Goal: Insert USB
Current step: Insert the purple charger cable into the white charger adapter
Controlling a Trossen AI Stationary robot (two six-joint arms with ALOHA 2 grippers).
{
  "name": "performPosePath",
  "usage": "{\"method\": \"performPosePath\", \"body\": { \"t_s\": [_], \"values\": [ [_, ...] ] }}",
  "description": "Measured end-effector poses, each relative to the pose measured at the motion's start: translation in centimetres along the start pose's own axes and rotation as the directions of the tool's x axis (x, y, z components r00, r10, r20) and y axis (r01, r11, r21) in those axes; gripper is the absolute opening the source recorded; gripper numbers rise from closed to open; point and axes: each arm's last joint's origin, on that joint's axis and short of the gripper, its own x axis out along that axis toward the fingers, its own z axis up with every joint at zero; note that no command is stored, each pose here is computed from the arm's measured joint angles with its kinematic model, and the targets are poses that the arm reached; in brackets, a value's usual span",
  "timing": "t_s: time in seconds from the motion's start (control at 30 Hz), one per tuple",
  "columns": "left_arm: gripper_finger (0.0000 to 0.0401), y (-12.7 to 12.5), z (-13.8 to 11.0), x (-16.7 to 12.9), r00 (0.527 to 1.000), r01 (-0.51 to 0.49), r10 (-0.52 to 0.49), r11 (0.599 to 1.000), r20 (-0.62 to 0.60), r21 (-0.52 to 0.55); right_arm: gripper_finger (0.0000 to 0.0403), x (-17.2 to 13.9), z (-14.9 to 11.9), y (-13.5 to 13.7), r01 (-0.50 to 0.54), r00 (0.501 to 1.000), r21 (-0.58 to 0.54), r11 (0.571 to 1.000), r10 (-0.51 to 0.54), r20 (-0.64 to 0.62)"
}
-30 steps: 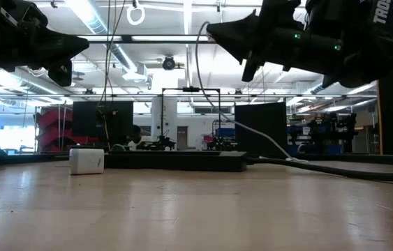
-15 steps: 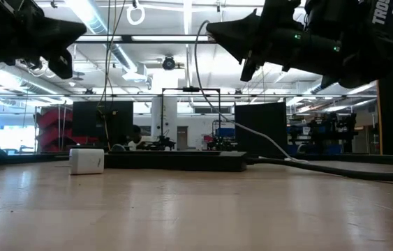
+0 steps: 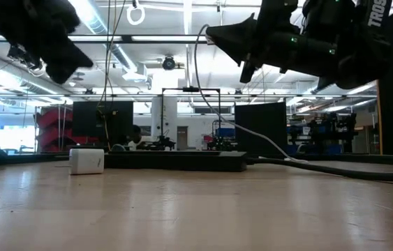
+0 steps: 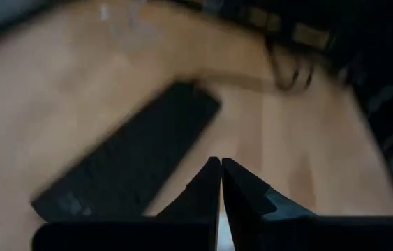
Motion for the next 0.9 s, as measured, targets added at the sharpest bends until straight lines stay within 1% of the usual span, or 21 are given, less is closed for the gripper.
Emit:
{"method": "performPosePath", "body": {
  "t_s": [0.1,0.23,0.3,0.37,0.43,0.5,0.67,0.9],
  "values": [
    [0.0001,-1.1,0.2,2.2,0.992,-0.002,0.005,1.000,-0.130,0.018,0.0000,0.0,0.0,0.0,-0.009,1.000,-0.013,1.000,0.009,-0.001],
    [0.0001,-2.5,0.5,4.5,0.970,-0.013,0.021,0.999,-0.241,0.033,0.0000,0.0,0.0,0.0,-0.020,1.000,-0.028,0.999,0.020,-0.004],
    [0.0001,-3.1,0.8,5.4,0.967,-0.019,0.030,0.999,-0.254,0.045,0.0000,0.0,0.0,0.0,-0.020,1.000,-0.039,0.999,0.019,-0.009],
    [0.0002,-3.7,0.9,6.3,0.970,-0.017,0.034,0.997,-0.241,0.074,0.0000,0.0,0.0,0.0,-0.028,1.000,-0.042,0.999,0.028,-0.011],
    [0.0006,-4.0,0.5,7.1,0.965,-0.011,0.037,0.995,-0.261,0.100,0.0000,0.0,-0.1,0.0,-0.037,0.999,-0.042,0.998,0.036,-0.014],
    [0.0016,-4.2,-0.2,7.7,0.954,-0.018,0.046,0.995,-0.297,0.095,0.0000,0.0,-0.1,0.0,-0.039,0.999,-0.046,0.998,0.038,-0.015],
    [0.0063,-4.0,-1.4,8.7,0.915,-0.049,0.067,0.997,-0.397,0.056,0.0000,0.0,-0.1,0.1,-0.047,0.999,-0.061,0.997,0.045,-0.019],
    [0.0158,-3.9,-2.3,9.5,0.888,-0.106,0.088,0.994,-0.451,-0.014,0.0000,0.0,-0.1,-0.2,-0.076,0.997,-0.068,0.995,0.075,-0.028]
  ]
}}
